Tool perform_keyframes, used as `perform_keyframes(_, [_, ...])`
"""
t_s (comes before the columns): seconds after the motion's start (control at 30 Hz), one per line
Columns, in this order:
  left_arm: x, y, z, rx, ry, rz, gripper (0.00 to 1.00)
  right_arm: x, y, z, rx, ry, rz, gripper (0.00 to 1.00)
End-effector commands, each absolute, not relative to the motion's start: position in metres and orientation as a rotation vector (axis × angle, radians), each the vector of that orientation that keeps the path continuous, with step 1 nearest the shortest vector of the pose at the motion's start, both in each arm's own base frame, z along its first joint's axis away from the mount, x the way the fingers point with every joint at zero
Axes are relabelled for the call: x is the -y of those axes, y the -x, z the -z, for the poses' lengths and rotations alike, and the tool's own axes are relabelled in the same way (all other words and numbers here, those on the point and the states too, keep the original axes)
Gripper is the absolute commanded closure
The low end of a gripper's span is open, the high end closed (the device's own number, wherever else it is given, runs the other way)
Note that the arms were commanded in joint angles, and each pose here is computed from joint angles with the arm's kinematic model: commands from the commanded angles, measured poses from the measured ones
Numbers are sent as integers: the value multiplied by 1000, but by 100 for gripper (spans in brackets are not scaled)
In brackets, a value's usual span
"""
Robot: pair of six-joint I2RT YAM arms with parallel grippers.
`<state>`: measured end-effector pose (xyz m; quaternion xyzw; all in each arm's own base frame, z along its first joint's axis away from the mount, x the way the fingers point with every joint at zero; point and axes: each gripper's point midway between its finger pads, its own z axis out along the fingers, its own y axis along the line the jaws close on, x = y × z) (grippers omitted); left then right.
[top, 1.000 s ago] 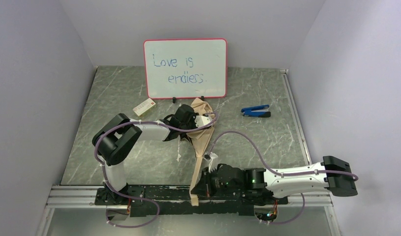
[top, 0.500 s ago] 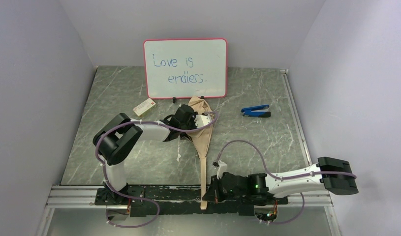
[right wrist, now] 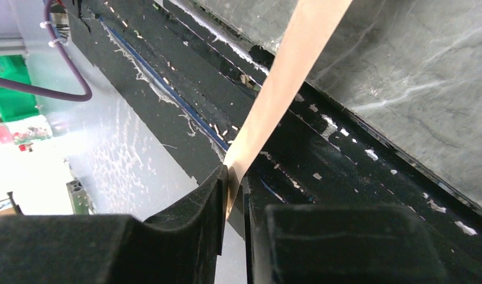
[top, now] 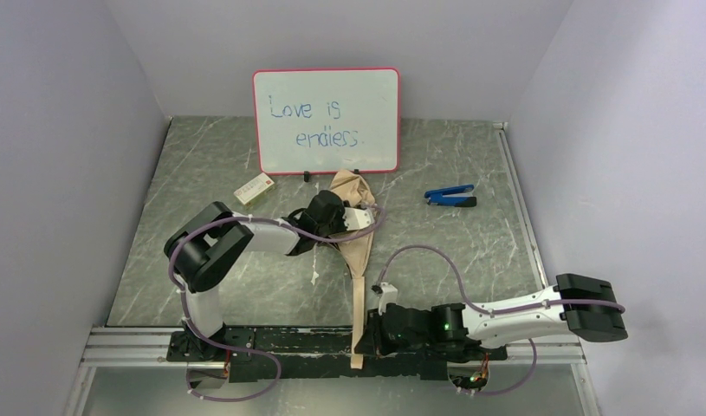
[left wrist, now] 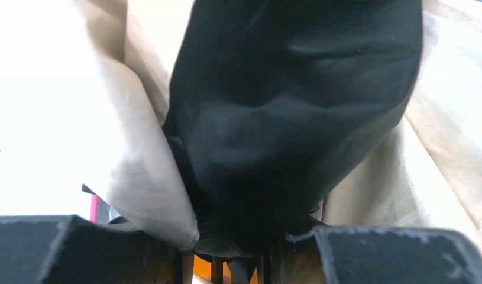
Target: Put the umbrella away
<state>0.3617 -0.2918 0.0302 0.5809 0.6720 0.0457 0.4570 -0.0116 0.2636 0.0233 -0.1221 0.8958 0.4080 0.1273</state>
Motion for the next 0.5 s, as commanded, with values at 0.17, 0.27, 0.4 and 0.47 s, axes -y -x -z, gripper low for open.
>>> perform_keyframes(0.17, [274,-341,-6,-1669,-1525,-203,95,-253,6,-30,-2630,416,-1025,69])
perform_keyframes(0.27, [274,-341,-9,-1654,-1518,-210,95,-247,4,-37,-2647,414,-943,59])
perform_keyframes(0.4, [273,-342,-13,-1636,-1509,-222,95,-236,-6,-52,-2630,382,-810,43])
perform_keyframes(0.47, [273,-342,-13,-1631,-1509,-223,95,-232,-12,-61,-2612,351,-764,36])
